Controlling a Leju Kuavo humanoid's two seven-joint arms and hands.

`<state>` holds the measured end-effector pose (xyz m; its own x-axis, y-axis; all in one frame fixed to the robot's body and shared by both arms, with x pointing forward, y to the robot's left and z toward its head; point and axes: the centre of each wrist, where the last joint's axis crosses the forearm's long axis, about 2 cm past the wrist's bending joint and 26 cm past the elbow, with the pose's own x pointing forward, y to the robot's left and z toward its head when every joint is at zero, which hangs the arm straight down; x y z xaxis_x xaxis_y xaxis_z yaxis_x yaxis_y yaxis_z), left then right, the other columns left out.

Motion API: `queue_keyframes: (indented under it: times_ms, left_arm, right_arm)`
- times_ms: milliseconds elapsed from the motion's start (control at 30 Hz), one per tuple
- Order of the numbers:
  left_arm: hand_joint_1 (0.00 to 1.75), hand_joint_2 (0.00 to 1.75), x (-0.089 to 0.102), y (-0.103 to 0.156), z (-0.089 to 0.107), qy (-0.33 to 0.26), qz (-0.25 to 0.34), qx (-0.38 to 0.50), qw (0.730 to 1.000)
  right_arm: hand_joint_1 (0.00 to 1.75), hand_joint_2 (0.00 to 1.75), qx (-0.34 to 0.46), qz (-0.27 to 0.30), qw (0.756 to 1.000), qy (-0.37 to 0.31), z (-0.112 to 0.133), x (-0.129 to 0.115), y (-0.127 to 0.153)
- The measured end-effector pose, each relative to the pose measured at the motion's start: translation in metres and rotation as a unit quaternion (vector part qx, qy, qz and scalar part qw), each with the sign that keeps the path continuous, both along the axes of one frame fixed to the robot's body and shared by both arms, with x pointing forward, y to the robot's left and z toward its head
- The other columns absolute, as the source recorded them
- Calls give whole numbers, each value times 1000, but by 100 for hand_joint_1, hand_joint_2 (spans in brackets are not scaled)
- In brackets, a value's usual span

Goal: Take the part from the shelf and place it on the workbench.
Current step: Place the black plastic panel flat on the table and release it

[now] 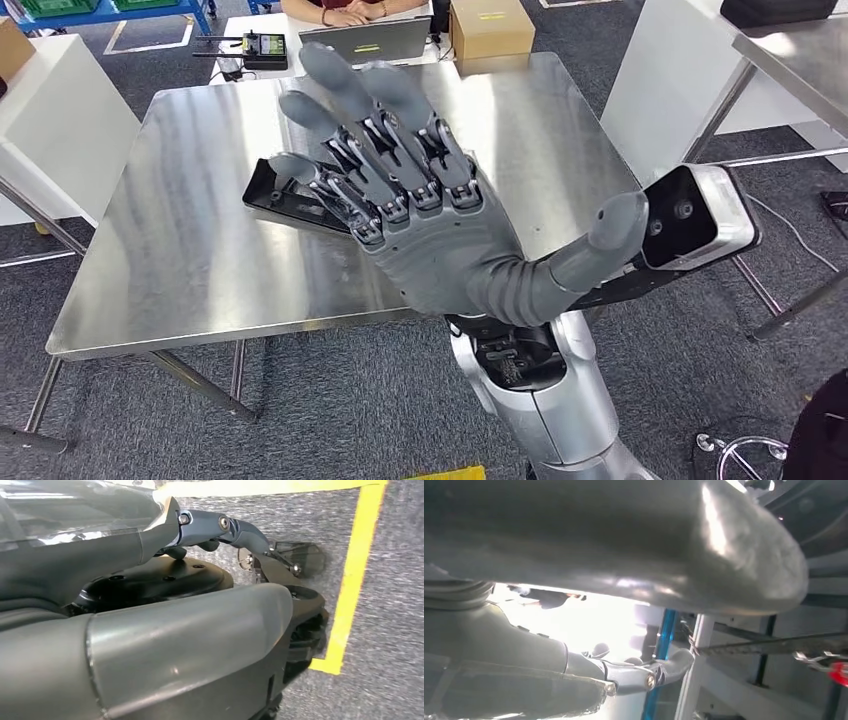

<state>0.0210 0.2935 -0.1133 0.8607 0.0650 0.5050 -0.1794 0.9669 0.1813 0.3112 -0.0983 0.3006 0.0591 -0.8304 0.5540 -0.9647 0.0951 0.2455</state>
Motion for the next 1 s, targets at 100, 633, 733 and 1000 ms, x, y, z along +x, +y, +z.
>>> queue_keyframes:
  times_ms: [100, 633, 733, 1000]
  left_arm:
    - [0, 0, 1, 0, 0, -1, 3, 1, 1000]
    - [0, 0, 8, -11, 1, 5, 40, 7, 999]
    - [0, 0, 9, -15, 1, 8, 51, 9, 999]
    - [0, 0, 8, -22, 2, 24, 86, 39, 995]
  right_arm:
    - [0, 0, -1, 3, 1000, 0, -1, 1, 2]
    - [0, 0, -20, 31, 999, 0, -8, 6, 15]
    - [0, 0, -24, 40, 999, 1, -9, 6, 19]
    - [0, 0, -30, 53, 998, -6, -5, 11, 26]
